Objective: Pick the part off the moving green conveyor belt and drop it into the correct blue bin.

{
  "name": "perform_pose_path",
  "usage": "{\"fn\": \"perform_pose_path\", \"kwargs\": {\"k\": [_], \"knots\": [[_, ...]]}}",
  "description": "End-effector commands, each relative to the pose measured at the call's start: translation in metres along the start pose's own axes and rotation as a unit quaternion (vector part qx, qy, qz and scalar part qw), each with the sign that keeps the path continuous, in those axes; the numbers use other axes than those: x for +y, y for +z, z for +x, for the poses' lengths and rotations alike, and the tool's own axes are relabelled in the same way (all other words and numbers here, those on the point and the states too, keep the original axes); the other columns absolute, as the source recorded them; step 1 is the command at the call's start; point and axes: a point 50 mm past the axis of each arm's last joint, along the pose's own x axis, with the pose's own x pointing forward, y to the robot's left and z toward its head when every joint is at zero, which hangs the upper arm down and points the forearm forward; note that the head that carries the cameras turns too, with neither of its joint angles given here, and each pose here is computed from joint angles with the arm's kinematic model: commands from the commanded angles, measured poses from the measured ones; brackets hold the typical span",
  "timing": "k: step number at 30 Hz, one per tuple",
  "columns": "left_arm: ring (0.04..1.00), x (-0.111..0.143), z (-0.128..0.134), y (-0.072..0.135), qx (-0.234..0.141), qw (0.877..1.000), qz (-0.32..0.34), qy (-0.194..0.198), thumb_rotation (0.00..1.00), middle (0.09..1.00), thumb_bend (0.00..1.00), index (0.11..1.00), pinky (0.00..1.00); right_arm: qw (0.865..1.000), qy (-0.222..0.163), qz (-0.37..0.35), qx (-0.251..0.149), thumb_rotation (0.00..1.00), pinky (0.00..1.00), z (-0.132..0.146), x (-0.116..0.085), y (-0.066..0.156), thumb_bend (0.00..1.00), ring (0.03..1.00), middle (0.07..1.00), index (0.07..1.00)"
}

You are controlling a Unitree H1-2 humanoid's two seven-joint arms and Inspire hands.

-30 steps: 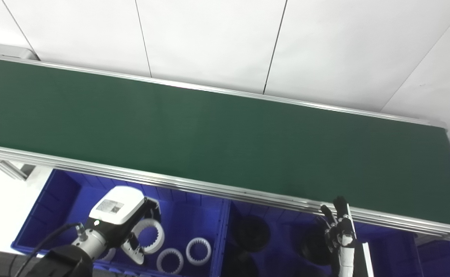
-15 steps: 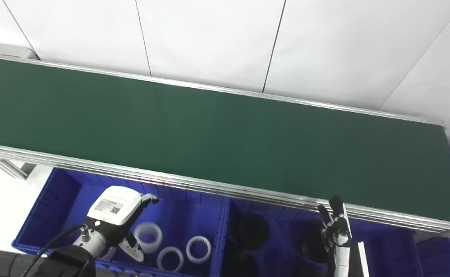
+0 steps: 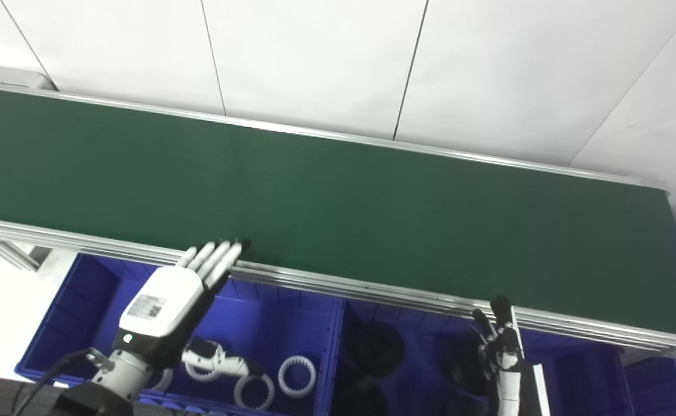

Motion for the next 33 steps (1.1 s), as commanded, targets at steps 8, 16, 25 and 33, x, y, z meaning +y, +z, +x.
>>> {"fn": "perform_pose_path", "kwargs": {"k": [8,16,25,33], "knots": [[1.000,-0.005,0.005,0.010,-0.066,0.901,-0.429,0.010,0.82,1.000,0.84,1.000,1.00,0.999,-0.007,-0.043,-0.020,1.00,0.99,0.003,0.034,0.006,0.78,0.982,1.000,1.000],[1.000,-0.025,0.023,-0.008,-0.042,0.876,-0.480,0.013,0.77,1.000,0.85,1.000,1.00,0.999,-0.019,-0.046,-0.017,1.00,1.00,0.007,0.056,0.003,0.80,1.000,1.000,1.000],[1.000,-0.019,0.020,-0.022,-0.027,0.899,-0.437,0.010,0.78,1.000,0.85,1.000,1.00,0.999,-0.024,-0.045,-0.016,1.00,1.00,0.017,0.070,0.002,0.80,0.998,1.000,1.000],[1.000,-0.022,0.019,-0.024,0.000,0.911,-0.400,0.098,0.82,1.000,0.91,1.000,1.00,0.999,-0.025,-0.043,-0.020,1.00,1.00,0.016,0.061,0.005,0.80,1.000,1.000,1.000]]}}
